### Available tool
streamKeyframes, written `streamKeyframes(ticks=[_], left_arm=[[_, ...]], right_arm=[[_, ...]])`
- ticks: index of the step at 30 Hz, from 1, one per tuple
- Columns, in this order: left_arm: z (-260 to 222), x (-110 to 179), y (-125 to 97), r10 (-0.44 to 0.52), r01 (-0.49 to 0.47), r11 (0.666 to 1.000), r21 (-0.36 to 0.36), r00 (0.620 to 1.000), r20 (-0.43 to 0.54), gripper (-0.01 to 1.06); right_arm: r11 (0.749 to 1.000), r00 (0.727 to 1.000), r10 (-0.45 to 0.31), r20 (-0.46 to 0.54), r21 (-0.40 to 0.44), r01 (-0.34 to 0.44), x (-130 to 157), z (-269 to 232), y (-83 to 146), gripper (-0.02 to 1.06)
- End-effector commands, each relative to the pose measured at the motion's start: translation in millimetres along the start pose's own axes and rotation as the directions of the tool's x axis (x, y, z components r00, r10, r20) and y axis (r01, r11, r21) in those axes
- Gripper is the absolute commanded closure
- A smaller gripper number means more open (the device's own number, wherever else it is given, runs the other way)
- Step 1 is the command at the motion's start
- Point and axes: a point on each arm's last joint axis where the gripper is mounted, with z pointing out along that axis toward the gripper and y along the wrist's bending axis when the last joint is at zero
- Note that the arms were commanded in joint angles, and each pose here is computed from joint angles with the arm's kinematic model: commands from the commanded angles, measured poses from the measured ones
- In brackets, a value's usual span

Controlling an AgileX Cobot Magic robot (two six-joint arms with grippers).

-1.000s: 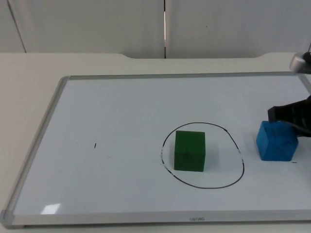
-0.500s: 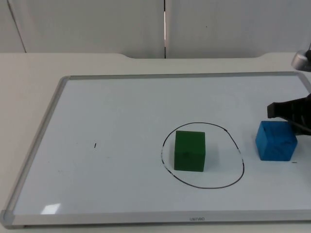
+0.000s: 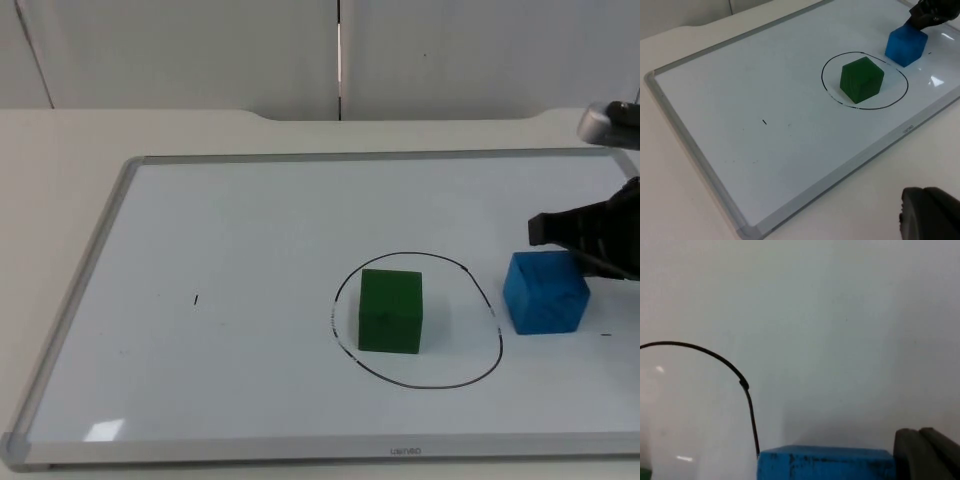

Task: Push the two cubes into the marked area.

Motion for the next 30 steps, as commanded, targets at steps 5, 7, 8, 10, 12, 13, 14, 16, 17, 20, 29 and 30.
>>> streamKeyframes(ticks=[5, 7, 8, 10, 12, 13, 14, 16, 17, 20, 29, 30], left_arm=[[1, 0, 0, -0.004, 0.004, 1.000, 0.000, 1.000, 0.010, 1.05], [1, 0, 0, -0.004, 0.004, 1.000, 0.000, 1.000, 0.010, 1.05], [1, 0, 0, -0.004, 0.004, 1.000, 0.000, 1.000, 0.010, 1.05], [1, 0, 0, -0.004, 0.004, 1.000, 0.000, 1.000, 0.010, 1.05], [1, 0, 0, -0.004, 0.004, 1.000, 0.000, 1.000, 0.010, 1.05], [1, 0, 0, -0.004, 0.004, 1.000, 0.000, 1.000, 0.010, 1.05], [1, 0, 0, -0.004, 0.004, 1.000, 0.000, 1.000, 0.010, 1.05], [1, 0, 0, -0.004, 0.004, 1.000, 0.000, 1.000, 0.010, 1.05], [1, 0, 0, -0.004, 0.004, 1.000, 0.000, 1.000, 0.010, 1.05], [1, 0, 0, -0.004, 0.004, 1.000, 0.000, 1.000, 0.010, 1.05], [1, 0, 0, -0.004, 0.004, 1.000, 0.000, 1.000, 0.010, 1.05], [1, 0, 0, -0.004, 0.004, 1.000, 0.000, 1.000, 0.010, 1.05]], right_arm=[[1.000, 1.000, -0.007, 0.019, -0.017, 0.007, -2, 1, 5, 1.05], [1.000, 1.000, -0.005, 0.019, -0.016, 0.005, -2, 1, 5, 1.05], [1.000, 1.000, -0.005, 0.019, -0.016, 0.005, -2, 1, 5, 1.05], [1.000, 1.000, -0.003, 0.018, -0.016, 0.003, -1, 1, 5, 1.05], [1.000, 1.000, -0.008, 0.012, -0.020, 0.008, 0, 1, 8, 1.05], [1.000, 1.000, -0.010, 0.012, -0.021, 0.010, 0, 1, 9, 1.05], [0.999, 1.000, -0.018, 0.010, -0.027, 0.018, 1, 1, 12, 1.05], [0.999, 1.000, -0.023, 0.011, -0.032, 0.024, 2, 1, 15, 1.05], [0.999, 1.000, -0.027, 0.013, -0.035, 0.027, 2, 1, 16, 1.05], [0.999, 0.999, -0.033, 0.010, -0.041, 0.033, 3, 1, 19, 1.05], [0.998, 0.998, -0.053, -0.040, -0.019, 0.052, 8, 1, 17, 1.05], [0.998, 0.998, -0.053, -0.046, -0.017, 0.052, 8, 1, 17, 1.05]])
